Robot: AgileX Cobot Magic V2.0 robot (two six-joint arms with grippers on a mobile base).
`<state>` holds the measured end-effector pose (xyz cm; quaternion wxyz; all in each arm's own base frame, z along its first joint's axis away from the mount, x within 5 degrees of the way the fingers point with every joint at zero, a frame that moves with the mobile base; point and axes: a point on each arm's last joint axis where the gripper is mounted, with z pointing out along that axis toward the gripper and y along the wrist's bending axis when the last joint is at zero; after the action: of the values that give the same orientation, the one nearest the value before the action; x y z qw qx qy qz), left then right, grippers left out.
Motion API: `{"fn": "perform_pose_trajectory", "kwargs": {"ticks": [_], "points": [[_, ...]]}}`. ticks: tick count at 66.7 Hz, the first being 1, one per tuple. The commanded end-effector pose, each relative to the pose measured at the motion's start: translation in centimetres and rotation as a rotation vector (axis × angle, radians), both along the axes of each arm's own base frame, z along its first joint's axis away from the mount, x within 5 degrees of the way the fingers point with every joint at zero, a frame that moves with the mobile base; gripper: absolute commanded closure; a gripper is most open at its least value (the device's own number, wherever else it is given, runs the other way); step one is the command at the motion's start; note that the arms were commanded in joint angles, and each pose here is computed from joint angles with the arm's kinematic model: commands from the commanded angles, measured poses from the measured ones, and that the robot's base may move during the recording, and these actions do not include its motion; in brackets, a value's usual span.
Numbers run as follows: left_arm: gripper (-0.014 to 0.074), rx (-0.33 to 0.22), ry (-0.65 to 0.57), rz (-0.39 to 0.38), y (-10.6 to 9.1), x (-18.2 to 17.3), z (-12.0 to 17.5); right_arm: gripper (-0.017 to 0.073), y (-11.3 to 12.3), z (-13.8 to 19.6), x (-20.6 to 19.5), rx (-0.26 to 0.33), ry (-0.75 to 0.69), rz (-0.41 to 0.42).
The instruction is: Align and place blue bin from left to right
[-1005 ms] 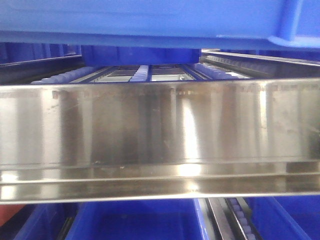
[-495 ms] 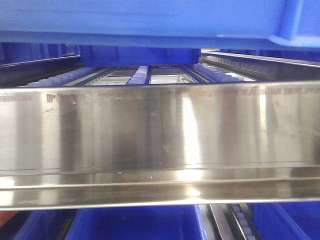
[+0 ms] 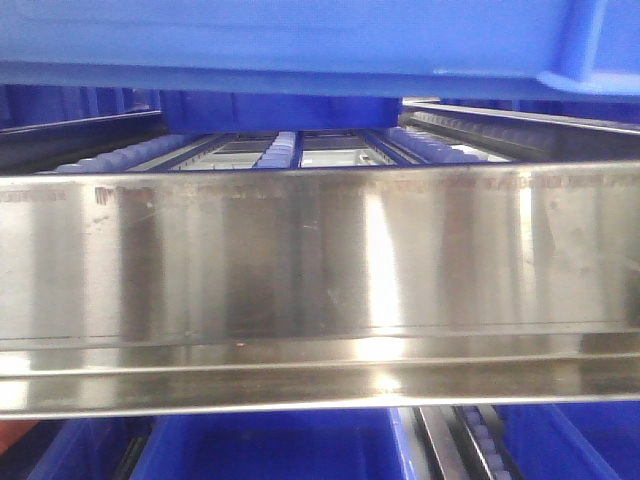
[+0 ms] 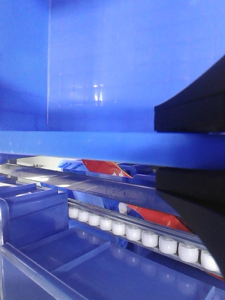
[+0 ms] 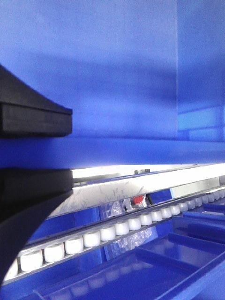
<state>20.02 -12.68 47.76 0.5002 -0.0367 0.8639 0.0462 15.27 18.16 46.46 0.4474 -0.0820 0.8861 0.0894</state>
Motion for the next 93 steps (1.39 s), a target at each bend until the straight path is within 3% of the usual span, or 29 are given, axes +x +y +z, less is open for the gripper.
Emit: {"fn": "perform_pose_trajectory", "kwargs": {"ticks": [1,23,31,37,46,57,69,78,93], "points": [[0.0704,-0.025,-0.098,-0.056,-0.7,0.2,1.0,0.0725,2.3,2.3,-0.3,0.213,-0.181,0.209],[0.0704,-0.036,-0.115,-0.077,-0.9,0.3,1.1,0.0725,2.7,2.1,-0.1,0.199,-0.183,0.207],[0.0704,-0.048,-0.137,-0.101,-1.1,0.3,1.4,0.0724,3.0,1.8,1.2,0.18,-0.175,0.167],[0.0704,-0.085,-0.148,-0.113,-1.1,0.7,1.7,0.0724,3.4,1.7,2.7,0.206,-0.145,0.13],[0.0704,-0.141,-0.11,-0.124,-0.6,2.7,1.8,0.0724,4.3,2.2,4.5,0.247,-0.159,0.131],[0.0704,-0.172,-0.089,-0.109,0.7,6.0,1.2,0.0724,5.3,1.8,6.9,0.235,-0.162,0.095],[0.0704,-0.19,-0.041,-0.077,2.1,9.0,-0.5,0.0724,6.3,-0.1,10.0,0.269,-0.129,0.084],[0.0704,-0.247,0.039,-0.053,2.7,10.9,-2.2,0.0724,6.7,-1.5,11.3,0.221,-0.111,0.075],[0.0704,-0.264,0.094,-0.072,2.4,12.4,-3.8,0.0724,6.6,-2.6,12.7,0.185,-0.097,0.045]]}}
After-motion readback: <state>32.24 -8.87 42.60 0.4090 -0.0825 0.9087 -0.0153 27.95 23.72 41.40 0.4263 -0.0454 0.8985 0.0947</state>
